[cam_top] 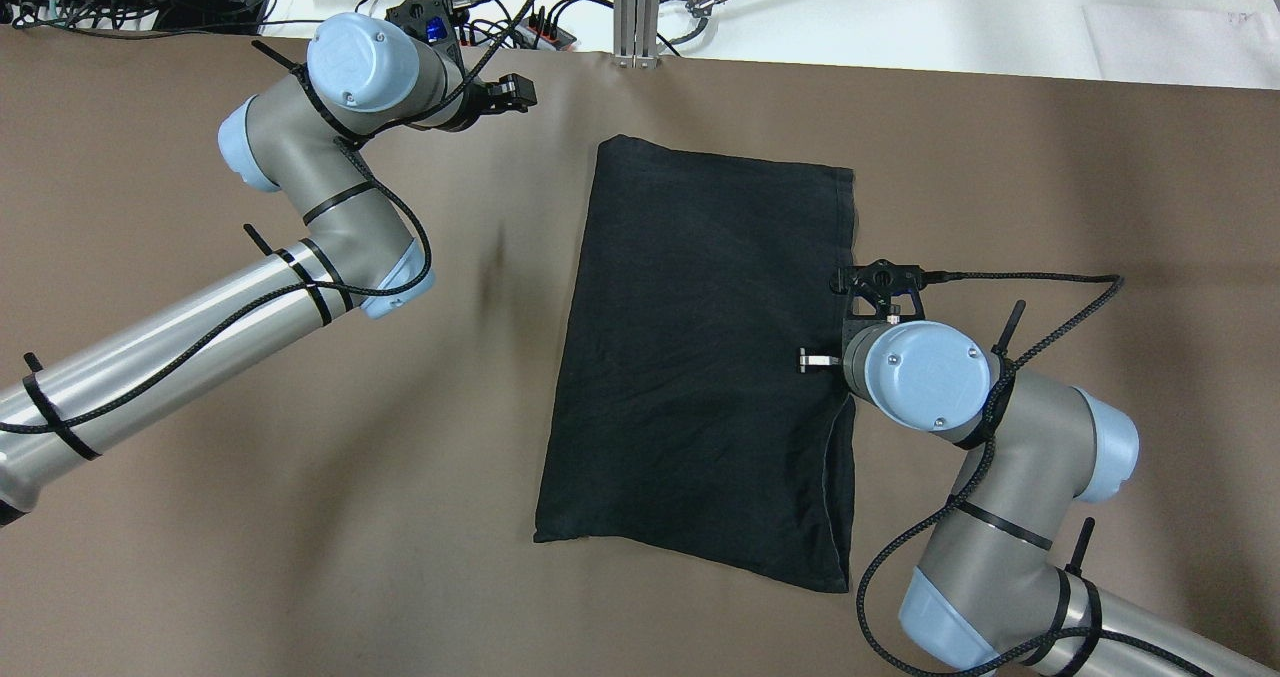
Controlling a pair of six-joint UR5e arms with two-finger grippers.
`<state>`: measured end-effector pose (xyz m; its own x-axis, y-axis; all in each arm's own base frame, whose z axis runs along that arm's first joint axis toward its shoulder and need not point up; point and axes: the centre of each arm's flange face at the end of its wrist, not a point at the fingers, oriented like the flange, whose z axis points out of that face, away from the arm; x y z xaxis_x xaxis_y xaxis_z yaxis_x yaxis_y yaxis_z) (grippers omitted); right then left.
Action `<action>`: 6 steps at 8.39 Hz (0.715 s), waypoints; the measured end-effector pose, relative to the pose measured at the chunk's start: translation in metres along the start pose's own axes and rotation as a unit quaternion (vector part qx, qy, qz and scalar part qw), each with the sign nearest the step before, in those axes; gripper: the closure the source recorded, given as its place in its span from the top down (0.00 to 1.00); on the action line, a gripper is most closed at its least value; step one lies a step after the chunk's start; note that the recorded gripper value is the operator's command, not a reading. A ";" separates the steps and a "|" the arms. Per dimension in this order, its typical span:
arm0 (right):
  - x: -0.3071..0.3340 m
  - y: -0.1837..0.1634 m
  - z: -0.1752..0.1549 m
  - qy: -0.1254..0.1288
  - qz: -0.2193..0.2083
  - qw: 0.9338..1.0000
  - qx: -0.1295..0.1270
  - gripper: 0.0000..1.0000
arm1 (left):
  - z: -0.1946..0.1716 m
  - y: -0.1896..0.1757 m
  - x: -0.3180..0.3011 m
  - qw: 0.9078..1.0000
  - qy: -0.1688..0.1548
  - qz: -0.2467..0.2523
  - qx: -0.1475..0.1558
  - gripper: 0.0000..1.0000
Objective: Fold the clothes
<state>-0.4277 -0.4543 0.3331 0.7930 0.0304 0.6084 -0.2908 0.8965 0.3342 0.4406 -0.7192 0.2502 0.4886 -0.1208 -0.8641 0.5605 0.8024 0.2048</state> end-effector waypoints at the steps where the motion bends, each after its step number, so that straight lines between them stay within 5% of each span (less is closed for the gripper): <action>1: 0.001 -0.006 -0.003 -0.008 0.003 1.000 0.006 0.95 | 0.000 0.000 0.000 1.000 0.000 0.000 0.000 0.94; 3: -0.011 -0.014 -0.015 -0.043 0.032 0.999 0.009 0.94 | 0.000 0.001 0.001 1.000 0.000 0.000 0.000 0.94; 6: -0.034 -0.009 -0.034 -0.135 0.105 0.985 0.005 0.94 | 0.000 0.000 0.002 1.000 0.001 0.000 0.000 0.94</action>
<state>-0.4337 -0.4484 0.2851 0.5435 0.0953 0.8340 -0.4405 0.8781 0.1867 0.4415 -0.7192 0.2485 0.4878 -0.1191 -0.8648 0.5600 0.8026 0.2054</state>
